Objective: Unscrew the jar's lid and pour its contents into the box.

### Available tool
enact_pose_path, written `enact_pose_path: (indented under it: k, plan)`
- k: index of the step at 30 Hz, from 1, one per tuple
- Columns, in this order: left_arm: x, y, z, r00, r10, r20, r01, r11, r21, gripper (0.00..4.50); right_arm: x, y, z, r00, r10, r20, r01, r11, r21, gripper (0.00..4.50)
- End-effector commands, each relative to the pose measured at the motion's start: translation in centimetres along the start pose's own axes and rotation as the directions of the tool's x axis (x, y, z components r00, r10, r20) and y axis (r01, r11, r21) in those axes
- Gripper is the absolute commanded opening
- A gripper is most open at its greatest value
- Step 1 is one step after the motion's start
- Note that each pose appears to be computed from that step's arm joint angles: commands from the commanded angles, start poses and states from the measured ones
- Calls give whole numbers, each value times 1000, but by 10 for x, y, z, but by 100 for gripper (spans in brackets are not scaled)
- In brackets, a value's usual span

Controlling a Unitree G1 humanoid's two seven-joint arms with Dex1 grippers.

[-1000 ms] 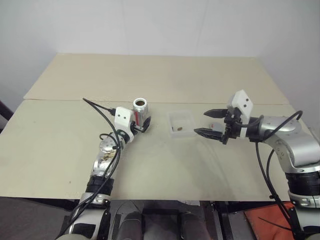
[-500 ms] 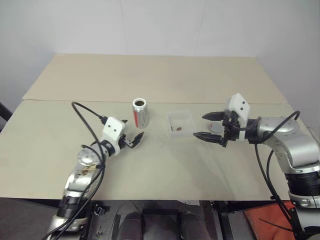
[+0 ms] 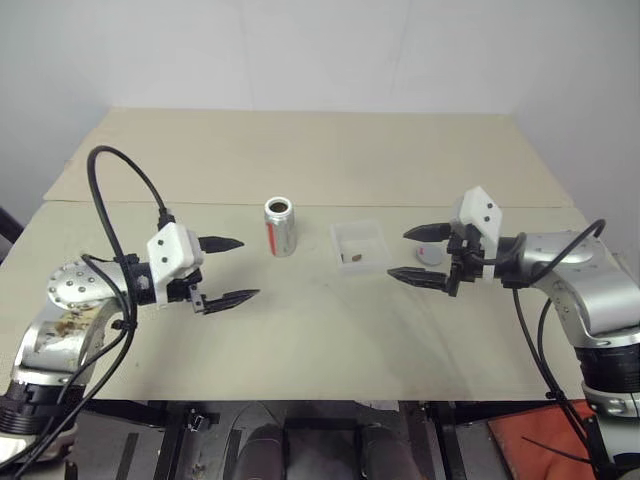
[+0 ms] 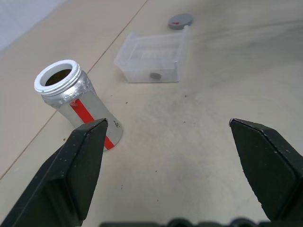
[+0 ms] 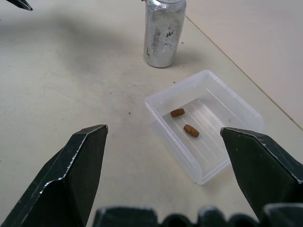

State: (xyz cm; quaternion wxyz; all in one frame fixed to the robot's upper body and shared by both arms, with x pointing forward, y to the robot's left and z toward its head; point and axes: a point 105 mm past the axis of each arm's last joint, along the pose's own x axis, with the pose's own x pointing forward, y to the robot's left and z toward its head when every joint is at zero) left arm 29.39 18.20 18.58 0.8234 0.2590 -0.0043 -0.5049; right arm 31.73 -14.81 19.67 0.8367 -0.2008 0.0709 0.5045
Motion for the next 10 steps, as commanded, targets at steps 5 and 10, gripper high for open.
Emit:
enact_pose_path:
  k: [5,10]
  plan:
    - [-1,12,9,998,8,58,-11,999,45,448,-5,1,18,999,1,38,2,997,-83,450]
    - [5,13,11,996,8,84,-12,999,40,448,-3,1,18,999,4,39,0,996,-87,450]
